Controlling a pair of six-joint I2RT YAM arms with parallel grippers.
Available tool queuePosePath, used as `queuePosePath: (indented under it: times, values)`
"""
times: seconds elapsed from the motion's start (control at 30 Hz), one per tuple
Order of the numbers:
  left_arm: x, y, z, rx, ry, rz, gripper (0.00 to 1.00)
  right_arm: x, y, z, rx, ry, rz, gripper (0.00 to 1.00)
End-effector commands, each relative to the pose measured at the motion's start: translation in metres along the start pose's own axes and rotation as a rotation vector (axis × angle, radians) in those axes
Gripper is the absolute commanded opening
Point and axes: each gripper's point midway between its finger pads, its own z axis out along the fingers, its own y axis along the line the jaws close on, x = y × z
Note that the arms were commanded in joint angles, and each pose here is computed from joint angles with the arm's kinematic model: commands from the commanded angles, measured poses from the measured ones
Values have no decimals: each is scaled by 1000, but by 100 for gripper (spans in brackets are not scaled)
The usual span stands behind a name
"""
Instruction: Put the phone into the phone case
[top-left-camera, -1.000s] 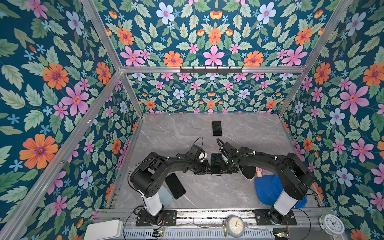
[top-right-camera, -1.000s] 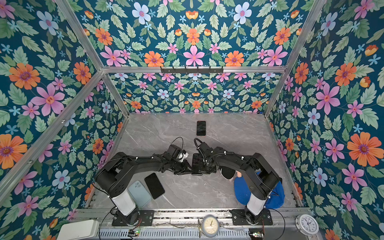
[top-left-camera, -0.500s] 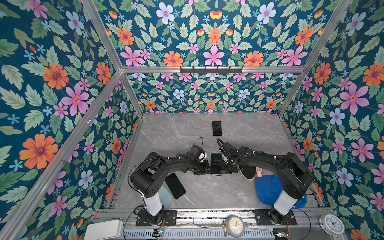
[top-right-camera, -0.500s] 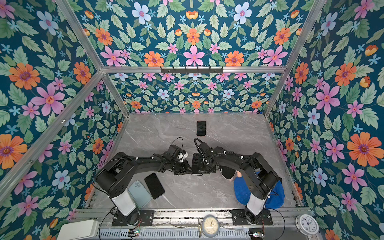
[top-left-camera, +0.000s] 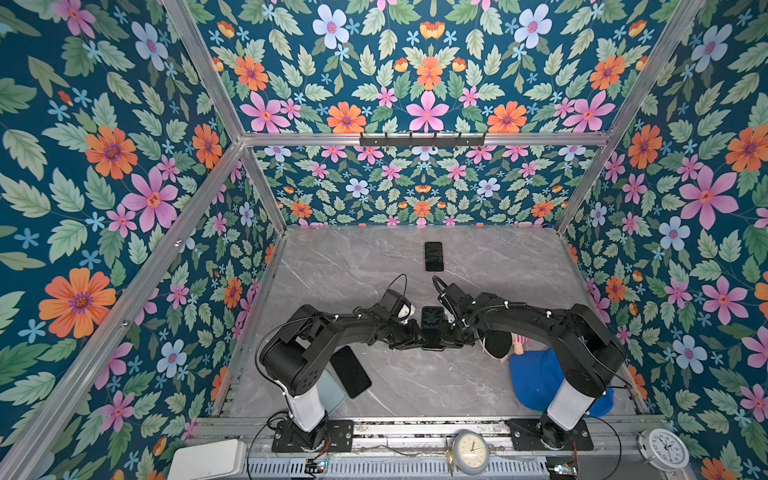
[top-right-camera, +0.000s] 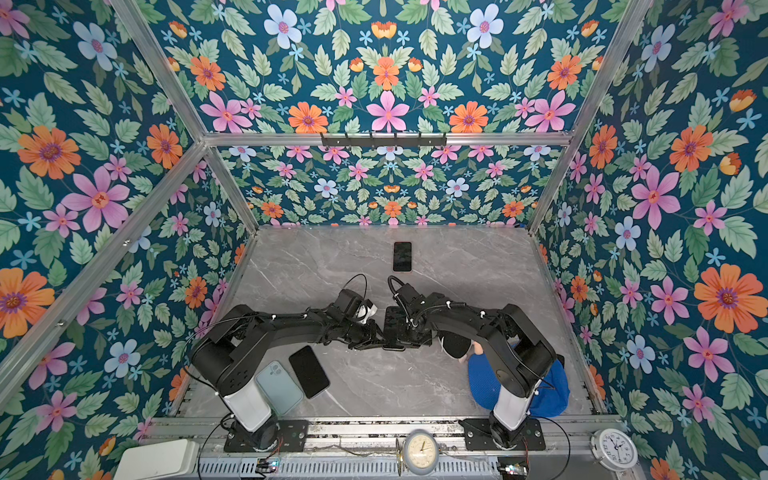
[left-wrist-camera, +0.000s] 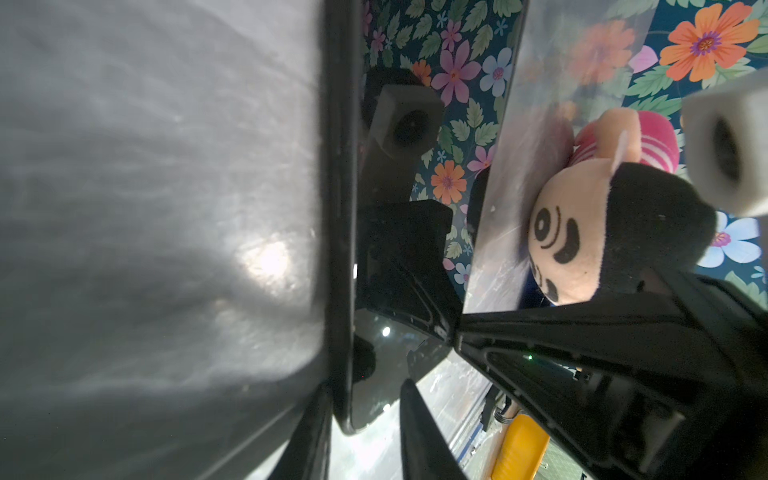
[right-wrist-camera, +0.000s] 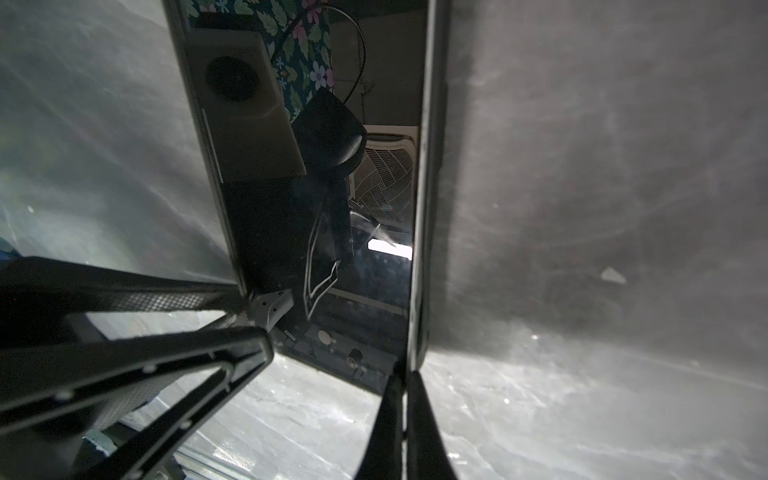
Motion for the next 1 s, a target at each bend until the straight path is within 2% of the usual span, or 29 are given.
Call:
queuePosePath:
  times: [0.0,0.4,0.6,0.83,0.97]
  values:
    - [2,-15,3,58,15,41,33,3,30,20,-138,32,-46,0]
    - [3,-18,5,62,18,46,25,4,32,26,-160,48,-38,0]
    - [4,-15,3,44,18,47,26,3,29,22,-137,36,-44,0]
    - [-1,3,-9,-56,5,43,27,-19,5,-28,20,-97,-85,0]
    - [-3,3,-13,-79,1,51,30,-17,-1,-40,40,-115,-72,7]
